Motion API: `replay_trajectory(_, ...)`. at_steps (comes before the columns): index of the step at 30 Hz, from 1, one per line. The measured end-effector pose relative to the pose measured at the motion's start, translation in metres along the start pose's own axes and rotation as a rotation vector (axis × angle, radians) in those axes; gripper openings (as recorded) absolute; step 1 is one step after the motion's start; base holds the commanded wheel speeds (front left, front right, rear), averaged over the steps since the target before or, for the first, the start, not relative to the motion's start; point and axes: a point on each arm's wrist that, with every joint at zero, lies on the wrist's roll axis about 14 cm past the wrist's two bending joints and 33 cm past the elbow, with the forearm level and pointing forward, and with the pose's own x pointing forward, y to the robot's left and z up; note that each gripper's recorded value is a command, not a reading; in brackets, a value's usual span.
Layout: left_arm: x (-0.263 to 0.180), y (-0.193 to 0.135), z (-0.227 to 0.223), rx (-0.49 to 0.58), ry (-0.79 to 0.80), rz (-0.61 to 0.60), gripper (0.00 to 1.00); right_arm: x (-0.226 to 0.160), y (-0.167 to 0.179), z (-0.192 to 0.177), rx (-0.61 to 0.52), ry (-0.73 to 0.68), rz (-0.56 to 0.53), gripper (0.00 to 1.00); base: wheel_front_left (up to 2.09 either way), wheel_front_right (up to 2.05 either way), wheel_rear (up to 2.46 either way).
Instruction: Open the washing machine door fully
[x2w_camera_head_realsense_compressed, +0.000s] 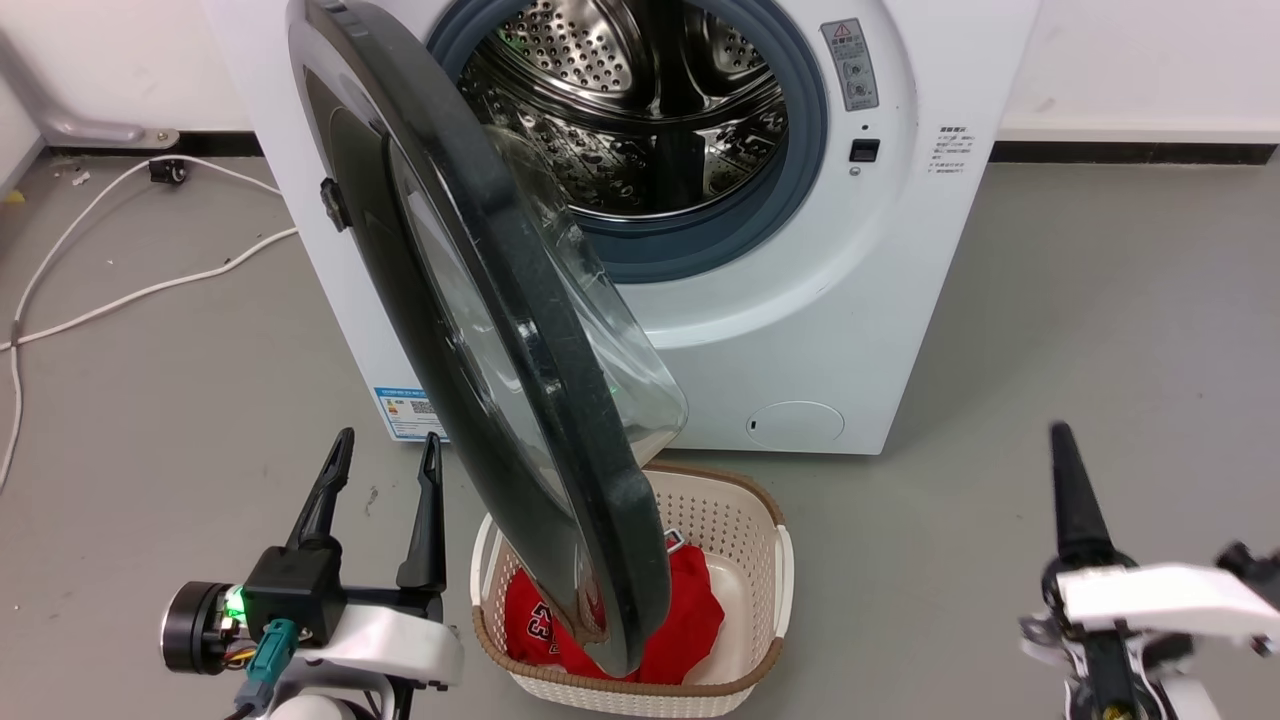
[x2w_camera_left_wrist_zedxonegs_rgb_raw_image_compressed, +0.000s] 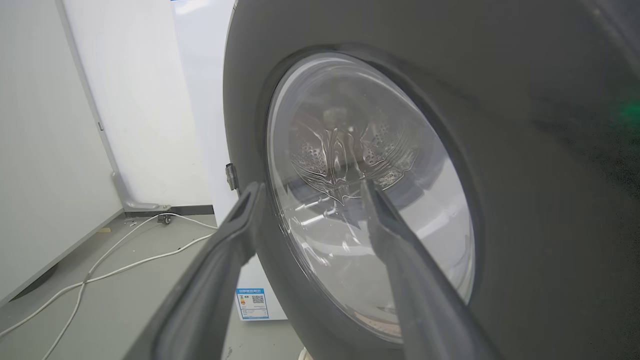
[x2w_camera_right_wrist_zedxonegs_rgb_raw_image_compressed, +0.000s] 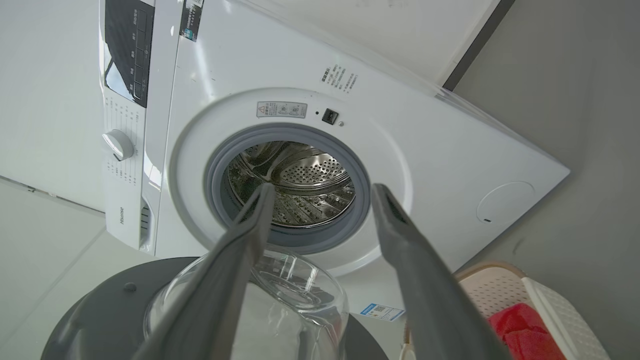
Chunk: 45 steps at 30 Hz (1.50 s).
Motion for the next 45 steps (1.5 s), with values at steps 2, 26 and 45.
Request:
replay_trajectory(2,-0.001,0.0,-0.001,0.0,0.002,0.002,1.0,-0.009,-0.01,0.012,-0.104,-0.048,-0.015,1.0,0.0,0.0,0.0)
replay_trajectory(26,0.002,-0.001,-0.004,0.003,0.008,0.0,1.0,-0.045,0.058,0.043,-1.11,-0.184,0.241,1.0,0.0,0.0,0.0)
replay_trajectory(45,0.005,-0.004,0.002,0.008,-0.01,-0.013,0.11,-0.043,0.033,0.035,-1.059,-0.125,0.182,1.0,0.0,0.0,0.0)
